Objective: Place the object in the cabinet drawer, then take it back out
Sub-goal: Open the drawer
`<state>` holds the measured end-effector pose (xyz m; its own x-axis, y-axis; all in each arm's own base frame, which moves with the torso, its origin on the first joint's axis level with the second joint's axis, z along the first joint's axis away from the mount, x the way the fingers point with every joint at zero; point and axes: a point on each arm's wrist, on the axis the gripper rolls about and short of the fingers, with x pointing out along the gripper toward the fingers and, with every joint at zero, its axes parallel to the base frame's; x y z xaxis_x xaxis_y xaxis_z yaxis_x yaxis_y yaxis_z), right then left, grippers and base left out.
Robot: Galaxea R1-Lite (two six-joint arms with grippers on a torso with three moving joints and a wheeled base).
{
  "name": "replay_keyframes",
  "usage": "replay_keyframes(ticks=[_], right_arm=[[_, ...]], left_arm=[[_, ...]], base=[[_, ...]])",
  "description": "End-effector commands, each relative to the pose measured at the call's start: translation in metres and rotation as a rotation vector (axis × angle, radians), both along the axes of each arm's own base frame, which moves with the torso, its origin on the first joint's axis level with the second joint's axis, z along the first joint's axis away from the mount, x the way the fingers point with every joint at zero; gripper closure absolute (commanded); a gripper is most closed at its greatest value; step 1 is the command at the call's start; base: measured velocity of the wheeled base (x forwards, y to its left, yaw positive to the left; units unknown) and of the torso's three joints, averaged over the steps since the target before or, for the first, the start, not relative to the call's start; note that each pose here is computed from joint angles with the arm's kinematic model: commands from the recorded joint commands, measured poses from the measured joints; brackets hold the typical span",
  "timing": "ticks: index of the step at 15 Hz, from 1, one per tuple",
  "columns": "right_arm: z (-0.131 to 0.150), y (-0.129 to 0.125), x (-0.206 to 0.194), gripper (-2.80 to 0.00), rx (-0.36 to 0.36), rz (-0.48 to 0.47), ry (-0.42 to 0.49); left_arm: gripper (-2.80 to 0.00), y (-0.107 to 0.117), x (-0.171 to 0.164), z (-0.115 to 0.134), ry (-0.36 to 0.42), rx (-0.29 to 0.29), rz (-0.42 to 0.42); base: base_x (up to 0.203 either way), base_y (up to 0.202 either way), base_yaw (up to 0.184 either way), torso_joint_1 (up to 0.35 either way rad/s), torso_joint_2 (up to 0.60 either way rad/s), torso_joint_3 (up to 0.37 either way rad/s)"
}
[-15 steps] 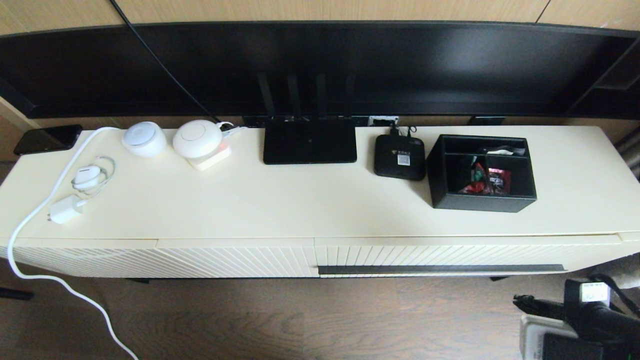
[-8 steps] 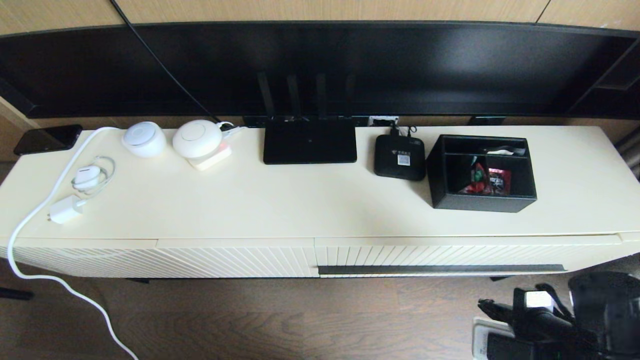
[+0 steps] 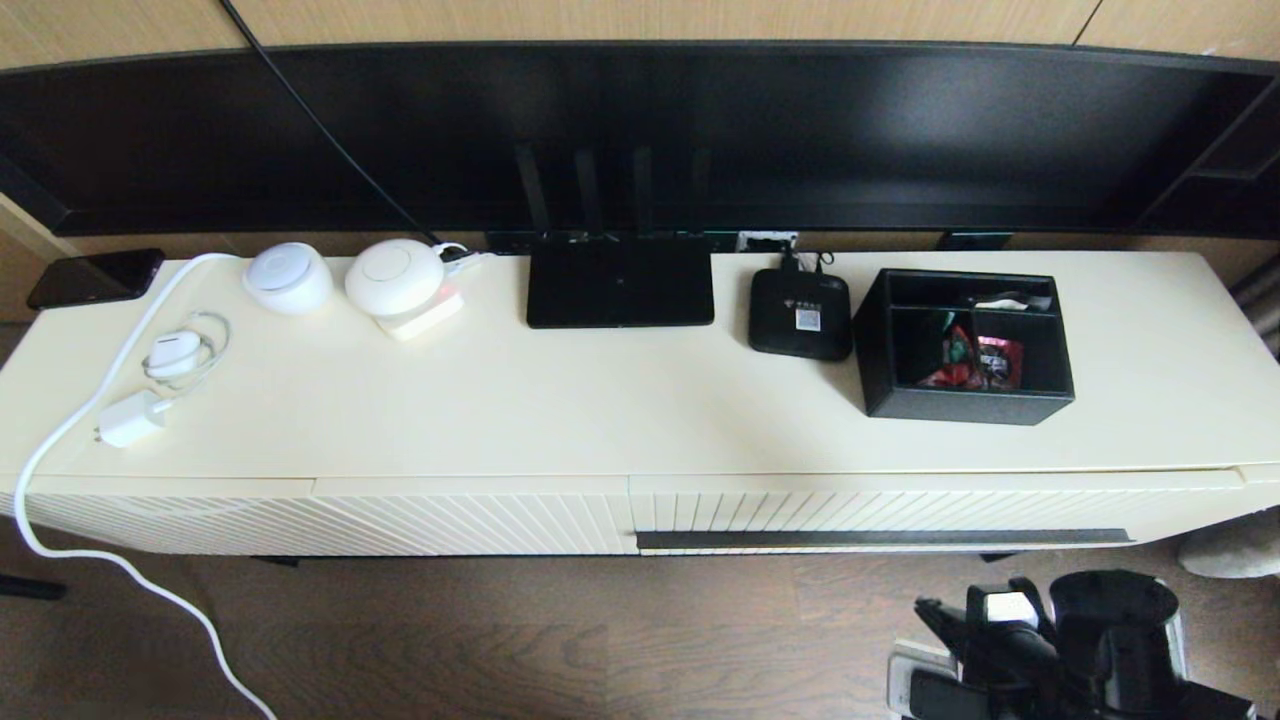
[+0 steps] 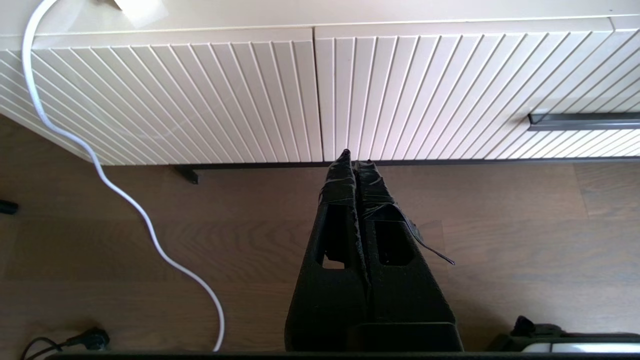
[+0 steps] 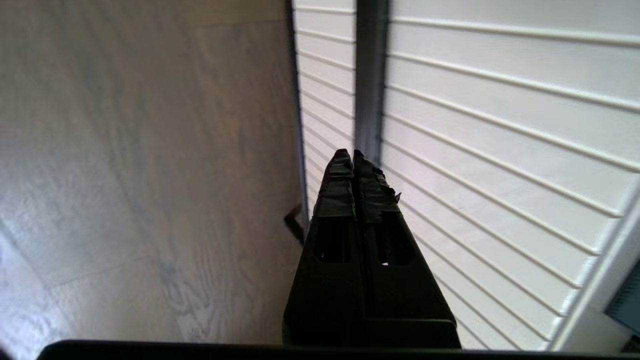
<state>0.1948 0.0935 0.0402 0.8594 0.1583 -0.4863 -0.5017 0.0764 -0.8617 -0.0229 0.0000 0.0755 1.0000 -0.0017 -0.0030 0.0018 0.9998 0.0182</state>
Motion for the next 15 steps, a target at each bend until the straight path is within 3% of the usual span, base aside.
replay_keyframes(ticks=[1, 2, 8, 11, 15], right_arm=[[-0.008, -0.001, -0.001, 0.00, -0.024, 0.001, 0.031], [-0.010, -0.002, -0.001, -2.80, -0.030, 0.002, 0.044], [-0.023, -0.004, -0.003, -2.80, -0.039, 0.020, 0.114], [-0.036, -0.006, 0.003, -2.80, 0.020, 0.112, 0.197], [-0.038, -0.010, 0.019, -2.80, 0.019, 0.116, 0.173]], left_arm=[[0.00, 0.000, 0.000, 0.000, 0.002, 0.000, 0.000], [0.00, 0.000, 0.000, 0.000, 0.002, 0.000, 0.000], [0.00, 0.000, 0.000, 0.000, 0.000, 0.000, 0.000], [0.00, 0.000, 0.000, 0.000, 0.001, 0.000, 0.000], [0.00, 0.000, 0.000, 0.000, 0.002, 0.000, 0.000]], base=[[0.000, 0.000, 0.000, 0.000, 0.00, 0.000], [0.000, 0.000, 0.000, 0.000, 0.00, 0.000], [0.000, 0.000, 0.000, 0.000, 0.00, 0.000], [0.000, 0.000, 0.000, 0.000, 0.00, 0.000], [0.000, 0.000, 0.000, 0.000, 0.00, 0.000]])
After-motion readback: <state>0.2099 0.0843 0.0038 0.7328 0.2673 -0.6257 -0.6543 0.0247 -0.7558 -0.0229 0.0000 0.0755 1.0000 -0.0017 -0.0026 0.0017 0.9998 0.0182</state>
